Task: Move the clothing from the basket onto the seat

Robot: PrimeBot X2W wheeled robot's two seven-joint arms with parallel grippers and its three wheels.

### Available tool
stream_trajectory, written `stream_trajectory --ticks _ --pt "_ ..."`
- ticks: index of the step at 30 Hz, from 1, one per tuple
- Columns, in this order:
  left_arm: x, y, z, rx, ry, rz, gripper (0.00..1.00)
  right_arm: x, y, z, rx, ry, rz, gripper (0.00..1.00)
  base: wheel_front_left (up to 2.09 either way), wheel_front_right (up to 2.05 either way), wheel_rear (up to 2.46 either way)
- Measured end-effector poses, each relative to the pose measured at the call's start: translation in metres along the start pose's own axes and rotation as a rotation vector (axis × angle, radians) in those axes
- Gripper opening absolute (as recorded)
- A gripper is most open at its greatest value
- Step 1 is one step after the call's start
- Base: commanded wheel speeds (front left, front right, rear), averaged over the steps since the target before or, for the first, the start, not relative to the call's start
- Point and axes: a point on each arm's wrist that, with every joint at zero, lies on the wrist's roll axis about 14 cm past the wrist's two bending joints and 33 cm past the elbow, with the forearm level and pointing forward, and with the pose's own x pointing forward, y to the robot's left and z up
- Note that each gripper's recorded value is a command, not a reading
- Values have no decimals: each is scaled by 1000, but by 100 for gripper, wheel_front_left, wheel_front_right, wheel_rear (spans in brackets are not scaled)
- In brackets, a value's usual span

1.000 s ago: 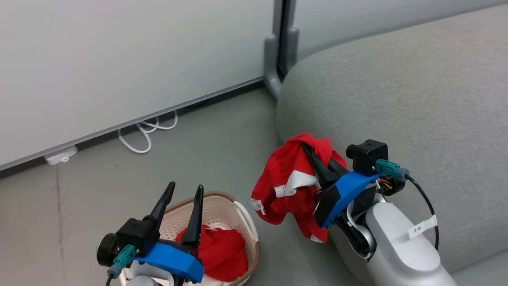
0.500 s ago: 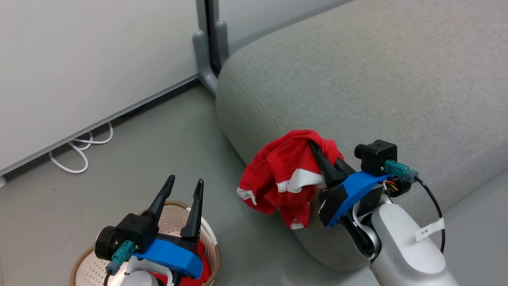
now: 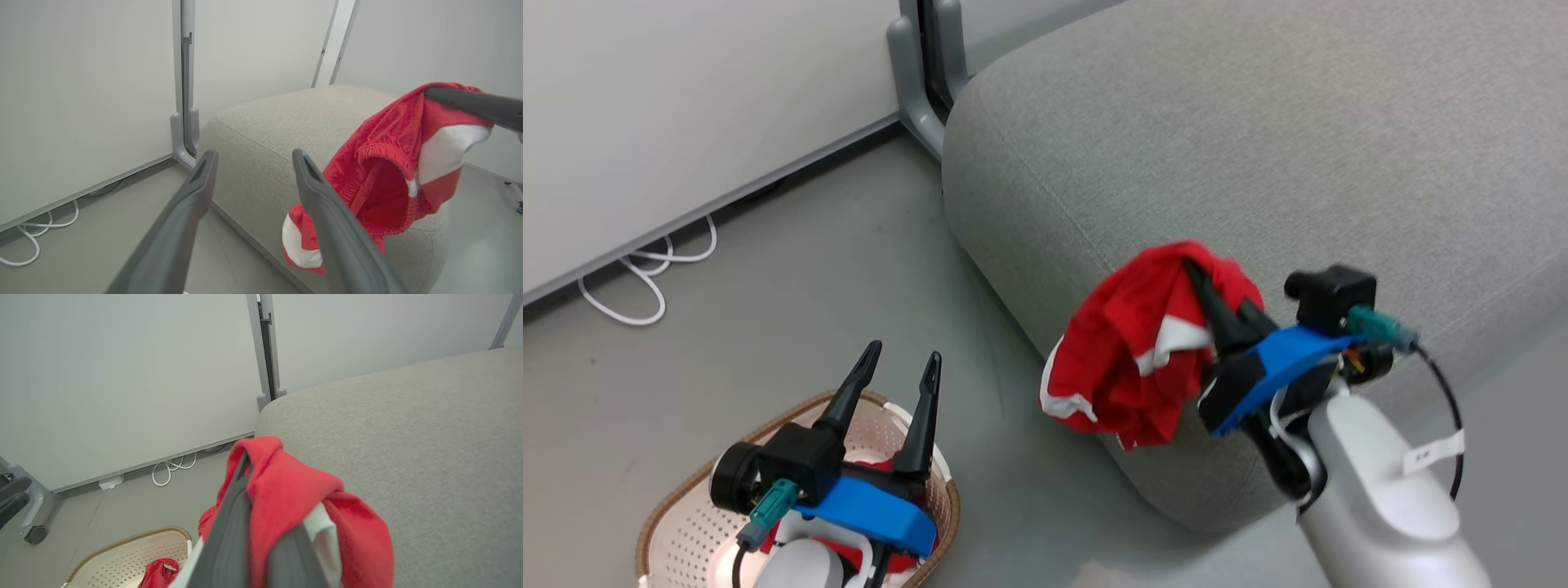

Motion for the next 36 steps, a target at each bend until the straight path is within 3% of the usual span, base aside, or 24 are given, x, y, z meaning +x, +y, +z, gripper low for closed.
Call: stream_trajectory --ticks 8,14,20,24,30,36 --pt "11 18 -5 4 -13 -19 100 60 -26 81 -7 -177 -69 0 0 0 0" --pt "21 44 -11 12 -29 -18 100 102 -71 142 -62 -290 -181 0 0 0 0" --pt "30 75 -24 19 -43 -8 100 136 -119 165 -163 -320 -309 0 0 0 0" --pt "31 96 -40 16 -32 8 100 159 -141 126 -162 -250 -375 0 0 0 0" --pt "30 120 -65 6 -13 36 100 179 -169 34 -143 -74 -463 0 0 0 0" --pt "22 134 -83 -5 18 67 100 185 -169 -33 -117 38 -484 0 0 0 0"
